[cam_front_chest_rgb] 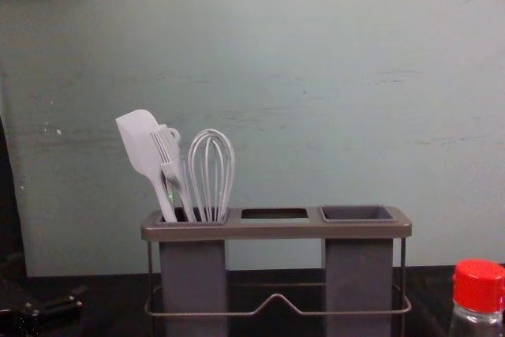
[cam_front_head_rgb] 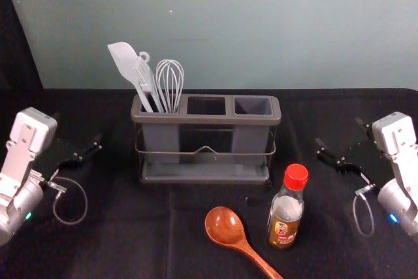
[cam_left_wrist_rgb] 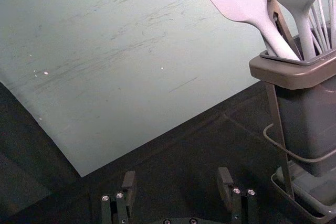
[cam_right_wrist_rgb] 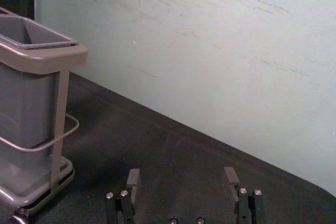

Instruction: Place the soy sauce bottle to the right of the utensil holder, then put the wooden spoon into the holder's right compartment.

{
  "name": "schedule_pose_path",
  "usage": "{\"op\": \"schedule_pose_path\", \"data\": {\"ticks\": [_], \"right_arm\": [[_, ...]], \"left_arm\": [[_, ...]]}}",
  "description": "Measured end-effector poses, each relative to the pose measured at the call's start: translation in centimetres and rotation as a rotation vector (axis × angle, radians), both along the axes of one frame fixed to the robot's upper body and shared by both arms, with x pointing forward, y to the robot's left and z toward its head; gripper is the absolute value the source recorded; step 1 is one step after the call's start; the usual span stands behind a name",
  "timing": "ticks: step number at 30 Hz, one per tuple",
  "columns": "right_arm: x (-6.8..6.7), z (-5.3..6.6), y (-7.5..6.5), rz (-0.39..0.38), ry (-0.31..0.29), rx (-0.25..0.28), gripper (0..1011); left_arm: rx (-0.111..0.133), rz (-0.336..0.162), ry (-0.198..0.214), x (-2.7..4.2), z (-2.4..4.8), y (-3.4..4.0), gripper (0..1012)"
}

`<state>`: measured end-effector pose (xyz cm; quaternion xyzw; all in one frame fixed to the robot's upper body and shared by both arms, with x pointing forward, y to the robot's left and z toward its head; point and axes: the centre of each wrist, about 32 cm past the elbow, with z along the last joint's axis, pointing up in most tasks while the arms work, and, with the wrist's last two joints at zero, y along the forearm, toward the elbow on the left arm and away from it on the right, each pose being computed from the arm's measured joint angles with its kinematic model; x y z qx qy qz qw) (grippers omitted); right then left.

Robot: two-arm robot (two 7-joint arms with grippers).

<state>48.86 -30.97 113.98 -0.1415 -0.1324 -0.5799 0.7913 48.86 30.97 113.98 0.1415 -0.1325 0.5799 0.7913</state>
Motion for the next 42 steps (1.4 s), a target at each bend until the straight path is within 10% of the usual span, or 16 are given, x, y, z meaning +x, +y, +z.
{"op": "schedule_pose_path", "data": {"ticks": [42], "right_arm": [[0.00,0.00,0.00,0.000,0.000,0.000,1002]], "left_arm": [[0.000,0.000,0.000,0.00,0.00,0.00,1011]]}}
